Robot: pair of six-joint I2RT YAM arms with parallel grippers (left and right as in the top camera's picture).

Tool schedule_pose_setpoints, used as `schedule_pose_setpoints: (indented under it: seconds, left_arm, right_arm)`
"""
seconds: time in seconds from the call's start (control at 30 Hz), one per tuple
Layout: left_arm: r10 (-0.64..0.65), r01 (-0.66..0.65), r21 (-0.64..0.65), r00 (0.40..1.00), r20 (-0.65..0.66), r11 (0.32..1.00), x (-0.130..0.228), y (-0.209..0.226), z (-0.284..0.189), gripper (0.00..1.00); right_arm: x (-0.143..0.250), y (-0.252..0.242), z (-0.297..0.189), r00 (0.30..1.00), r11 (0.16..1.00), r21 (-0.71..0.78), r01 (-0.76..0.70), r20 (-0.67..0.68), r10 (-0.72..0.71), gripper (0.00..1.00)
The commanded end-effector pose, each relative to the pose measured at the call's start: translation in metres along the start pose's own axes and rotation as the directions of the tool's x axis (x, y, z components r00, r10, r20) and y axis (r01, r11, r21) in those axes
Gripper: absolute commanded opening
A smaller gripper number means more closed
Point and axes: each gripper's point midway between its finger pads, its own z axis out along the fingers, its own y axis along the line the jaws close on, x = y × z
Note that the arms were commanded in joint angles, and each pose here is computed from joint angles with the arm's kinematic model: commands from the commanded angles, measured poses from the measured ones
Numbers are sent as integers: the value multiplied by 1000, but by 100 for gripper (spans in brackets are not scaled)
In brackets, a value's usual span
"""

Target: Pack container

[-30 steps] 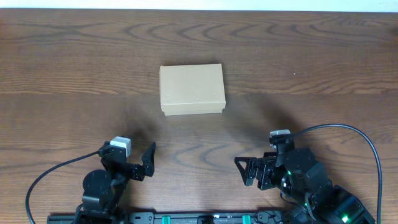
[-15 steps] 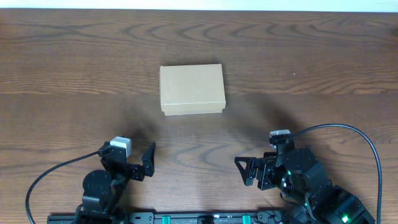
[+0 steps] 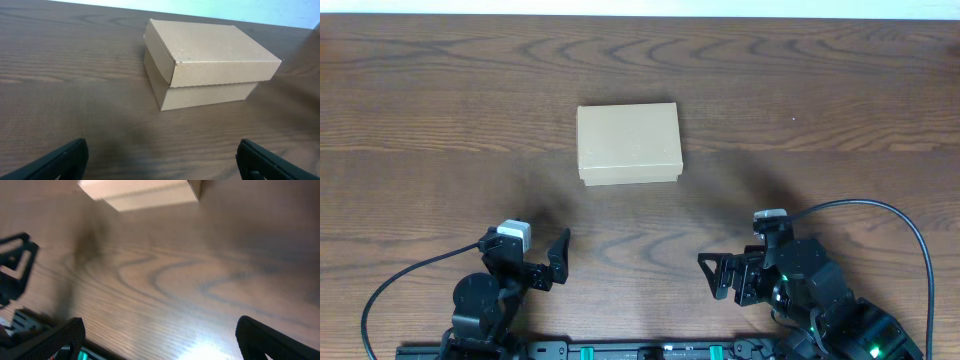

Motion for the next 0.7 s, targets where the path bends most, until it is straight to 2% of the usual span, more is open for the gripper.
schedule_pose_setpoints:
  seconds: [0.0, 0.2, 0.33, 0.5, 0.67]
  left_arm:
    - [13, -13, 5, 1000, -14, 1000, 8, 0, 3, 95]
    - [13, -13, 5, 1000, -14, 1000, 8, 0, 3, 95]
    - [13, -13, 5, 1000, -14, 1000, 8, 0, 3, 95]
    - [13, -13, 5, 1000, -14, 1000, 8, 0, 3, 95]
    - [13, -13, 4, 1000, -14, 1000, 8, 0, 3, 95]
  right_arm:
    - [10, -5, 1, 999, 1000, 20, -6, -37, 6, 99]
    - [21, -24, -1, 997, 994, 108, 18, -73, -10, 99]
    - [21, -36, -2, 999, 989, 147, 20, -38, -14, 99]
    - [28, -44, 1, 1000, 992, 123, 11, 9, -12, 99]
    - [22, -46, 8, 993, 998, 69, -6, 119, -3, 99]
